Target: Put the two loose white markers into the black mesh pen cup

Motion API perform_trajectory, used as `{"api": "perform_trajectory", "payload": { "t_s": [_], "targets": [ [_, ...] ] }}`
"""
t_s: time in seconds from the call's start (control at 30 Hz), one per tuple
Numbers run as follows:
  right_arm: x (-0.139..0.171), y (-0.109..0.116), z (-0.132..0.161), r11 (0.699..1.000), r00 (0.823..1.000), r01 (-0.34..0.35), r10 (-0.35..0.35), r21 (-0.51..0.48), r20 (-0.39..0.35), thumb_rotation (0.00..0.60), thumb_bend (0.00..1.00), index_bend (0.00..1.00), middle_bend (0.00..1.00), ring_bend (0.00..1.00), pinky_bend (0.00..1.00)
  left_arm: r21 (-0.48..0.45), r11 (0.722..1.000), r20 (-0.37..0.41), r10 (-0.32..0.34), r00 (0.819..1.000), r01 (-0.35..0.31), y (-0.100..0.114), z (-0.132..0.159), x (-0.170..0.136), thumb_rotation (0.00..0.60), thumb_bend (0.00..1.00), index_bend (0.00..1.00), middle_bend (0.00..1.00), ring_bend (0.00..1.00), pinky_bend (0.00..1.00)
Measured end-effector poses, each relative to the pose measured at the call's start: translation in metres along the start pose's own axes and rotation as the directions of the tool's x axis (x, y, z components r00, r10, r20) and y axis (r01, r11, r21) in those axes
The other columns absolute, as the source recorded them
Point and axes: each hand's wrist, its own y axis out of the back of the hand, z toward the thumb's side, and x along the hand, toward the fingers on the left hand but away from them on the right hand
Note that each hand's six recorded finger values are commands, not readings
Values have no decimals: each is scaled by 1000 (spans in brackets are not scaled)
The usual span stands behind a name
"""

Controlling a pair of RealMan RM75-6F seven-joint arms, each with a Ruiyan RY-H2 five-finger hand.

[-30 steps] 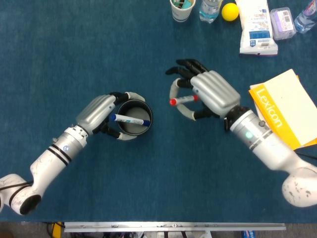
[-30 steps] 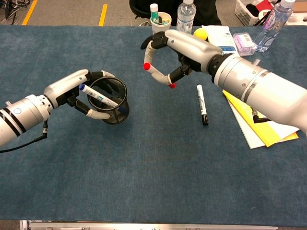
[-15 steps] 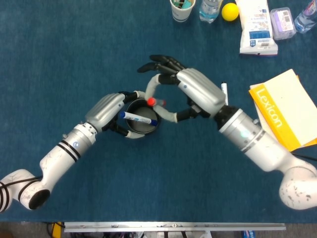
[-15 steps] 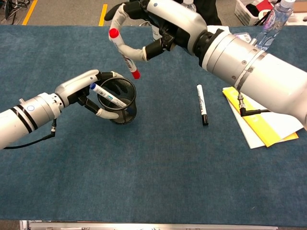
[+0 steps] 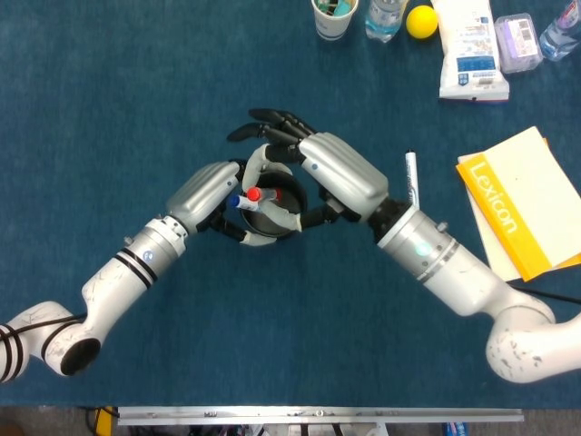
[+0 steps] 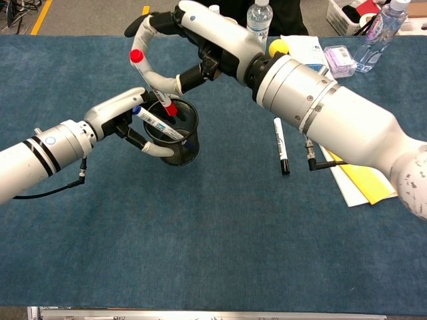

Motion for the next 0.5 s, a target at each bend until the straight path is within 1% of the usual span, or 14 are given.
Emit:
{"api": "perform_trajectory", "payload": {
  "t_s": [0.13,0.23,0.27,0.33,0.4,0.5],
  "targets": [
    [-4,-6,-4,1000,1000,0,1,18,-4,600,379,583,193,0,0,-8,1000,5,3,1000,-3,3,4,1,600,142,259,414,316,226],
    [-7,-12,-6,1000,1000,-4,4,26,-7,600,371,549,180,0,0,-7,1000,8,6,1000,-6,4,5,2,600,142,259,414,316,226],
    [-8,-13,-7,1000,1000,-6,6,27,-7,600,351,533,179,0,0,-8,1000,6,7,1000,-7,5,5,2,600,142,259,413,316,226],
    [-9,-16,-10,999,1000,-15,15,30,-1,600,303,492,171,0,0,-10,1000,3,6,1000,-6,5,4,1,600,142,258,412,316,226],
    [-9,-15,-11,999,1000,-18,18,37,3,600,240,416,148,0,0,-8,1000,1,4,1000,-4,5,3,1,600,142,257,411,316,226],
    [-8,-12,-13,999,1000,-18,18,49,8,600,183,309,116,0,0,-5,1000,-3,5,1000,-5,6,1,-1,600,142,257,411,316,226]
  ]
}}
